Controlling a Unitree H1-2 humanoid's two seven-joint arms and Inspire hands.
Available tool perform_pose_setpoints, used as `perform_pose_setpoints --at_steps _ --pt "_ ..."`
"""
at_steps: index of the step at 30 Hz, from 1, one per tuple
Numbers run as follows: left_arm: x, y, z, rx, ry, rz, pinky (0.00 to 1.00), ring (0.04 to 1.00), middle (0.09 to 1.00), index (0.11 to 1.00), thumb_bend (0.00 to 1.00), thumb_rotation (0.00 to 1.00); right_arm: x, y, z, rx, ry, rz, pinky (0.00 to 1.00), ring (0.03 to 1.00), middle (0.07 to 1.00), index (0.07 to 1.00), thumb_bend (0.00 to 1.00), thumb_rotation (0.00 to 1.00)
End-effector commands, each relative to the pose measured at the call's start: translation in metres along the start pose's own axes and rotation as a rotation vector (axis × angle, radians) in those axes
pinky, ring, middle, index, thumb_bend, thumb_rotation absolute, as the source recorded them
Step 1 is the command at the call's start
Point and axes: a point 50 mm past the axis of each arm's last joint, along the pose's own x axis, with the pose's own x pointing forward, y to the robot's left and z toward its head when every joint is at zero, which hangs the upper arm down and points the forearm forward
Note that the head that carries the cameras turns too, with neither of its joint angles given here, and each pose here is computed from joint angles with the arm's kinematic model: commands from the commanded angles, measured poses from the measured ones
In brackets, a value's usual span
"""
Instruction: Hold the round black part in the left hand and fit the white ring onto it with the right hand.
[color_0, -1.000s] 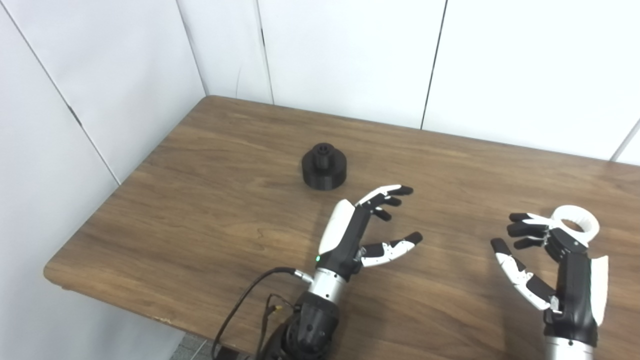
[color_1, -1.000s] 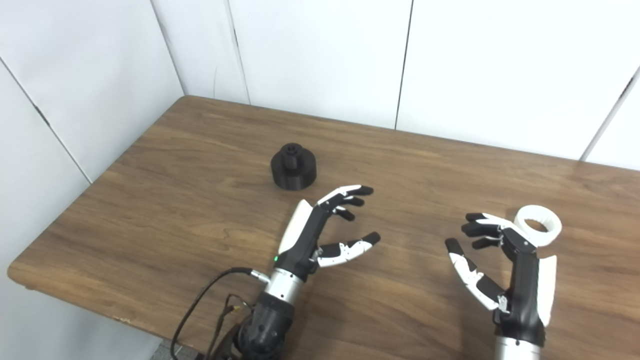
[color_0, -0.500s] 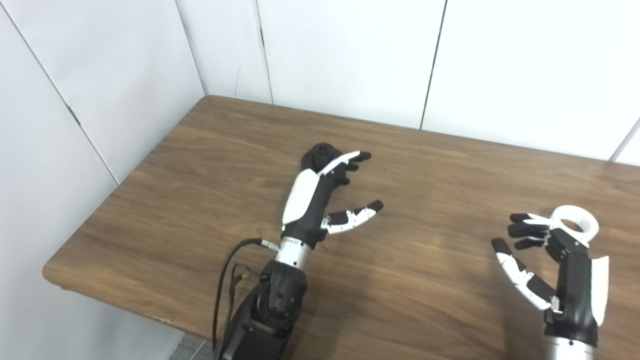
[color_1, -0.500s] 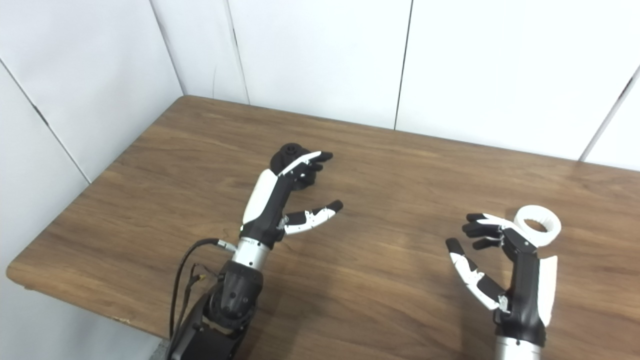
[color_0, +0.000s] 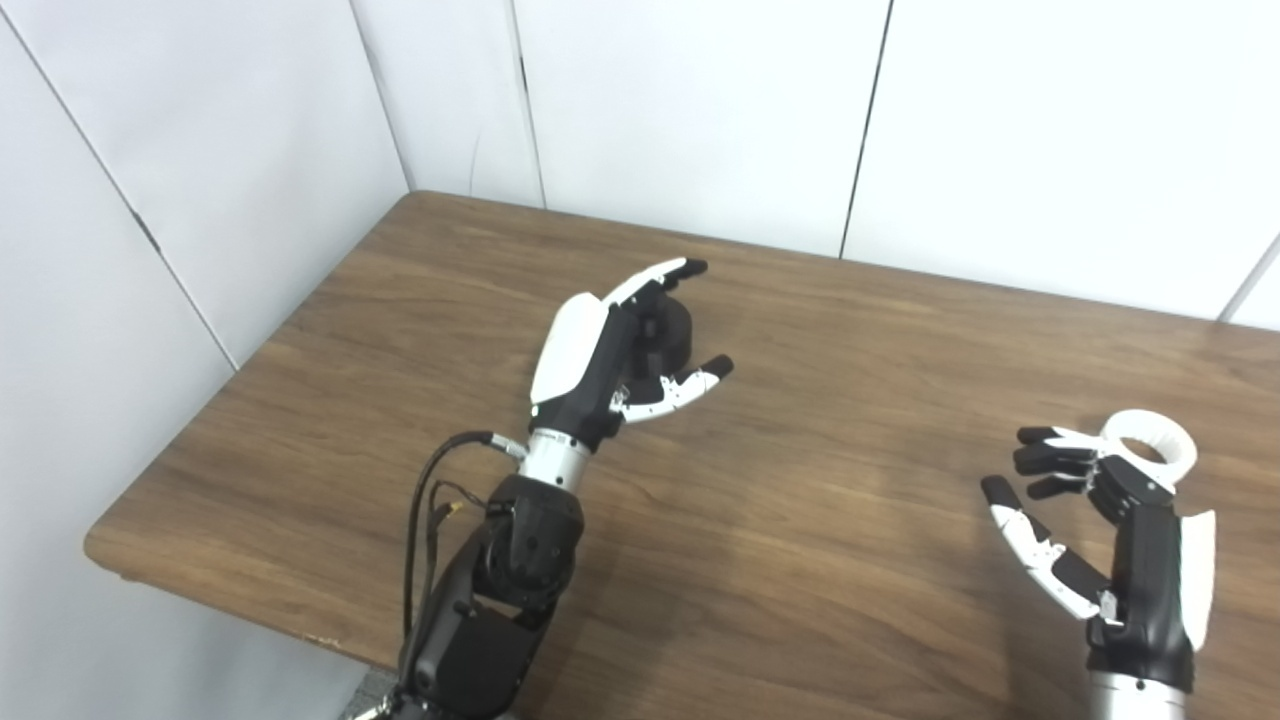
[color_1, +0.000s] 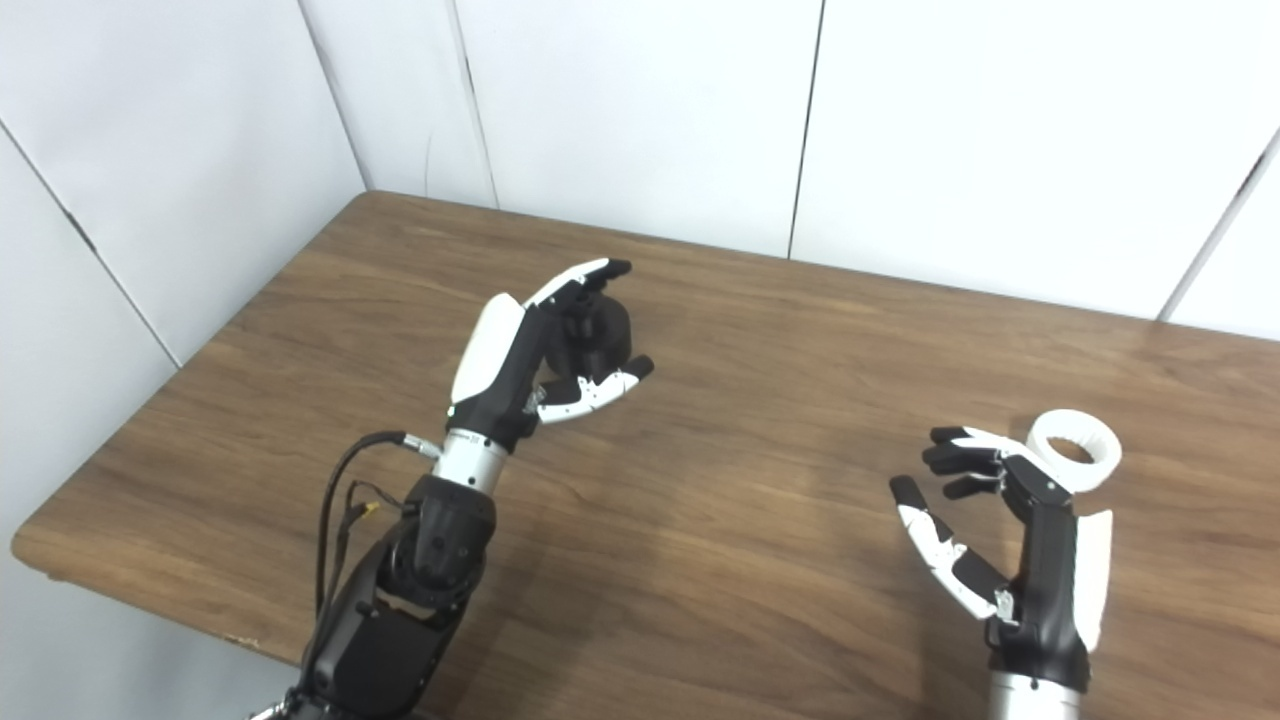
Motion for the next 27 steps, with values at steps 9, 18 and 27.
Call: perform_pose_setpoints --at_steps 9,18,27 --pt "0.039 0.038 0.003 0.101 -0.083 0.099 0.76 0.843 0.847 0.803 0.60 0.25 -0.018 -0.002 -0.020 -0.021 0.084 0.023 0.43 0.541 0.627 0.497 0.50 0.15" --pt "0.055 0.057 -0.010 0.191 -0.065 0.106 0.77 0.877 0.902 0.841 0.64 0.32 -0.018 -0.002 -0.020 -0.016 0.087 0.024 0.42 0.538 0.625 0.498 0.50 0.15" --pt "0.062 0.067 -0.024 0.296 0.032 0.027 0.92 0.993 0.993 0.927 0.87 0.49 -0.017 -0.001 -0.021 -0.017 0.087 0.025 0.42 0.537 0.625 0.498 0.50 0.15"
